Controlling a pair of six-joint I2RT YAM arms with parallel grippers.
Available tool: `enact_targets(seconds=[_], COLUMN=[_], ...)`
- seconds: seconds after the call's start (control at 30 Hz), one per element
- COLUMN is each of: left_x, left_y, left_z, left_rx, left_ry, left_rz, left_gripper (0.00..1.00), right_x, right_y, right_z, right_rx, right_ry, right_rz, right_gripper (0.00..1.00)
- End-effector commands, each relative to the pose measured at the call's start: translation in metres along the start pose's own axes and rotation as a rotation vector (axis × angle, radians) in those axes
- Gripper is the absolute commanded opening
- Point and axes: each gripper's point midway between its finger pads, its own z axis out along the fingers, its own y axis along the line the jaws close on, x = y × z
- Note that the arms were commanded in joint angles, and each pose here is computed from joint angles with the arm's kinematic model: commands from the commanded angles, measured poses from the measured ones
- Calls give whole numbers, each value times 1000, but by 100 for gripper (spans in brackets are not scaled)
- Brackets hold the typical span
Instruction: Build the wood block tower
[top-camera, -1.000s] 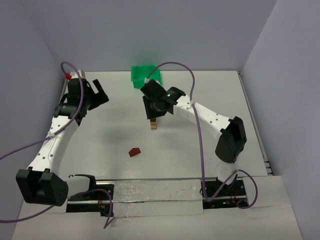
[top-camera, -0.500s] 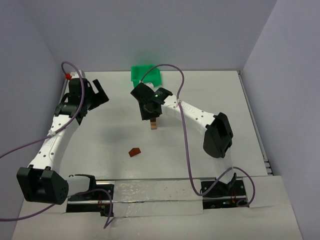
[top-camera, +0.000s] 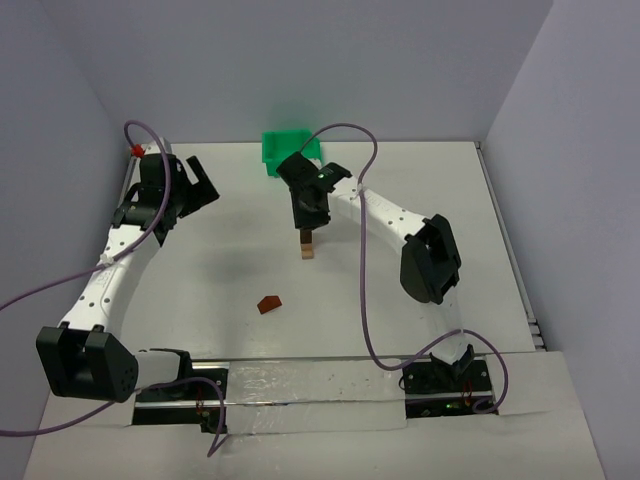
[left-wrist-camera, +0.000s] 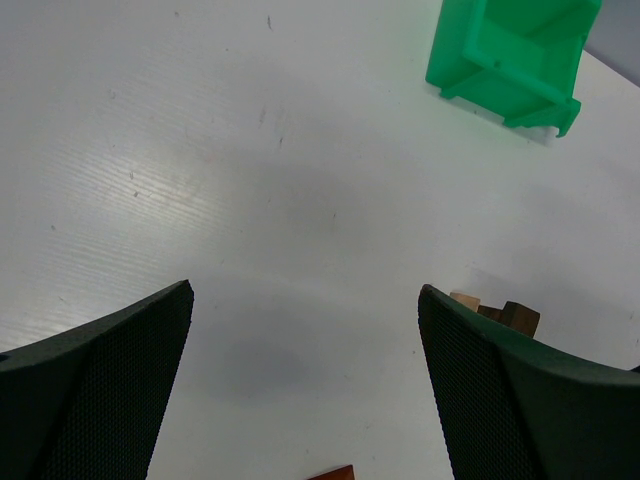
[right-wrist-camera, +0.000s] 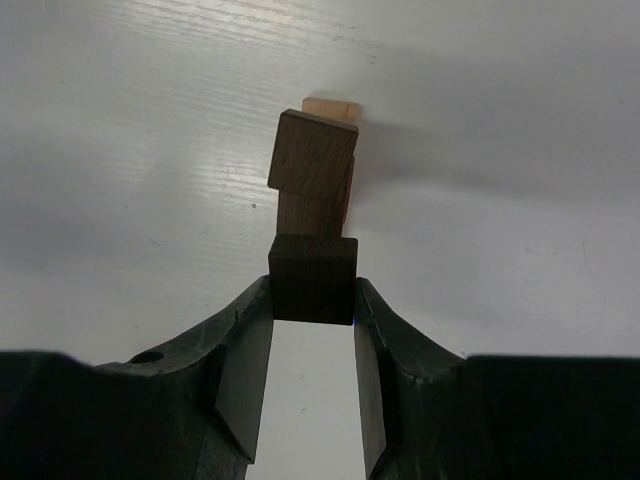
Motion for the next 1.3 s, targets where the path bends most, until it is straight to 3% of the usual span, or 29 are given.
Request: enact_targets(seconds=[0.0, 0.23, 0.87, 1.27], left_x=[-28, -28, -23, -23], left_y=[-15, -16, -13, -12], left_z=[-4, -4, -3, -3], left_rx=[52, 53, 53, 54], left_ry=[-75, -76, -69, -67], left_rz=[-28, -28, -33, -34], left_gripper=[99, 99, 99, 99], right_x=[-18, -40, 0, -3], right_y=[5, 13, 8, 7], right_z=[-8, -18, 5, 14], right_rx=[-41, -72, -61, -53], right_ry=[-23, -87, 22, 30], right_rz=[22, 23, 38, 42], right_gripper=[0, 0, 0, 0])
